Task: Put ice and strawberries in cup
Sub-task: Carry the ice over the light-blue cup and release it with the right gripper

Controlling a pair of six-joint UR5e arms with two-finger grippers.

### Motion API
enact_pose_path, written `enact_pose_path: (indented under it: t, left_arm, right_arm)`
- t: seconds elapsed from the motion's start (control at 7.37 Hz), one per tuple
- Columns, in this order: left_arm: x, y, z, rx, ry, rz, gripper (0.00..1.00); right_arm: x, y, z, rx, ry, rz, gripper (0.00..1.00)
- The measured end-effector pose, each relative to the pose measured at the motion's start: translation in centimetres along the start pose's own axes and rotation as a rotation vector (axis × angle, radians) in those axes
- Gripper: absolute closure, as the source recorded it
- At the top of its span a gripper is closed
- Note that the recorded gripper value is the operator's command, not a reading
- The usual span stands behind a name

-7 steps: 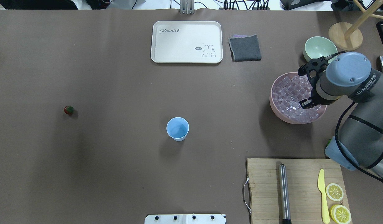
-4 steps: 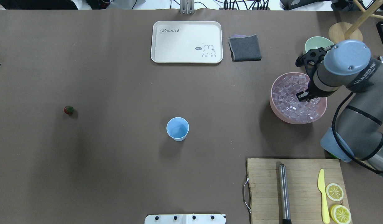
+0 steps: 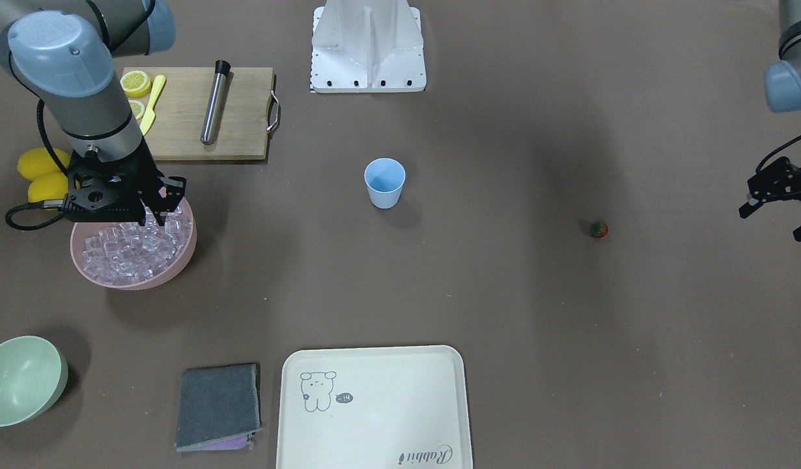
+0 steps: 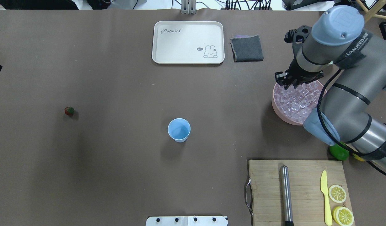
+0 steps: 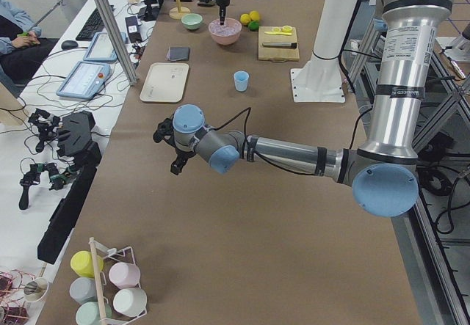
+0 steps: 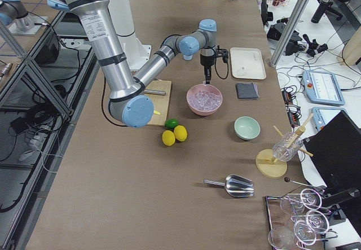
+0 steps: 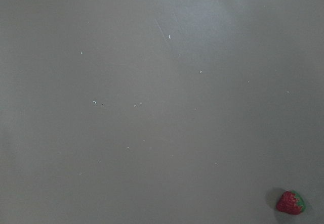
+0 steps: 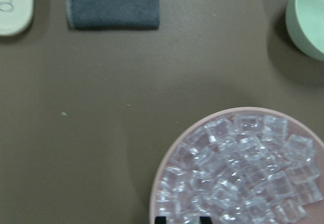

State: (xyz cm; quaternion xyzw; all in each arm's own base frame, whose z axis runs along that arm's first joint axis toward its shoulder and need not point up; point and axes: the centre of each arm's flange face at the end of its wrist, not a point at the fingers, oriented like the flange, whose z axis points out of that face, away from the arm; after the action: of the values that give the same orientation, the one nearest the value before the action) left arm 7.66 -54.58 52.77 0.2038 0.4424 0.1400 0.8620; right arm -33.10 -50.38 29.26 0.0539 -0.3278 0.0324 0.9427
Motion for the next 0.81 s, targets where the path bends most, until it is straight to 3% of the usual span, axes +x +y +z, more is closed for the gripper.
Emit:
enact_pose_path:
  t: [0.27, 0.81]
  left_arm:
    - [0.1, -0.1, 0.0, 0.000, 0.001, -0.005, 0.02]
    - [0.7, -0.1, 0.6, -0.009, 0.009, -0.024, 0.02]
  right_arm:
    - [-7.3, 1.2, -2.7, 0.035, -0.073, 0.136, 1.00]
    - [-23.2, 9.4, -2.5, 0.167, -0.107, 0.234, 1.00]
